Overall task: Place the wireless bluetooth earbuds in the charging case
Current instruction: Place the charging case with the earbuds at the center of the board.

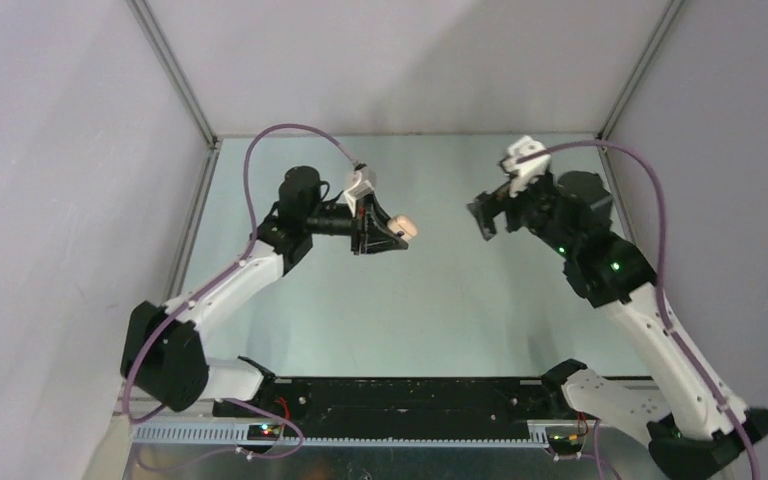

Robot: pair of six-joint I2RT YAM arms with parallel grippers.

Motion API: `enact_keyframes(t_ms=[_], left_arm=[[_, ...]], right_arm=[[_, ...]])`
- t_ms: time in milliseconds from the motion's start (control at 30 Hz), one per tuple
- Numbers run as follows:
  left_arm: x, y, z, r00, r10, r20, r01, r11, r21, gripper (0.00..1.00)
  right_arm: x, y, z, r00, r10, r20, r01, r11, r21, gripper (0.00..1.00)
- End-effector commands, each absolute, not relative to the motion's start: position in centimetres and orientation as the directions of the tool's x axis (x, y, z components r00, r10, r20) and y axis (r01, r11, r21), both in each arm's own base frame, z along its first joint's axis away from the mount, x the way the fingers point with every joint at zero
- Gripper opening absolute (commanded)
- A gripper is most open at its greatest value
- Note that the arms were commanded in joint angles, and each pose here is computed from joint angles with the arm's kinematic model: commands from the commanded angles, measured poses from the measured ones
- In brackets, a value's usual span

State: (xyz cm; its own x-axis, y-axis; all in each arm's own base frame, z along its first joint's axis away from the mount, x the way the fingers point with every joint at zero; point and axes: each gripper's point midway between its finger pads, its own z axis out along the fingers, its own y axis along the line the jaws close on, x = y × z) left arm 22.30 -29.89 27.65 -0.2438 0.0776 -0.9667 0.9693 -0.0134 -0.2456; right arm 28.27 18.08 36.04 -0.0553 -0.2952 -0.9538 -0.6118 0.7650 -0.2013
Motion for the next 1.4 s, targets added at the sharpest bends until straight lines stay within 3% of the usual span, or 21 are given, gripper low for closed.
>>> enact_keyframes(t_ms=[0, 367, 867, 1367], left_arm=[[25.3, -31.2, 26.3, -0.265, 0.119, -0.957, 0.964, 0.056, -0.260, 0.07], [31.2, -37.2, 21.0, -0.456, 0.165, -0.875, 0.890, 0.117, -0.442, 0.10], [38.8, -44.2, 9.2, -0.689, 0.215, -0.692, 0.713, 0.372, -0.594, 0.12], [40.4, -46.6, 3.5, -0.818, 0.216, -0.534, 0.565, 0.481, -0.670, 0.15]], right_arm=[[29.1, 13.0, 37.7, 0.008, -0.154, -0.988, -0.474, 0.869, -0.139, 0.99], [28.9, 9.4, 32.7, -0.142, -0.142, -0.980, -0.459, 0.886, -0.062, 0.99], [27.7, 8.0, 33.1, -0.097, -0.092, -0.991, -0.449, 0.893, -0.039, 0.99], [27.3, 7.4, 33.0, -0.067, -0.074, -0.995, -0.439, 0.898, -0.038, 0.99]])
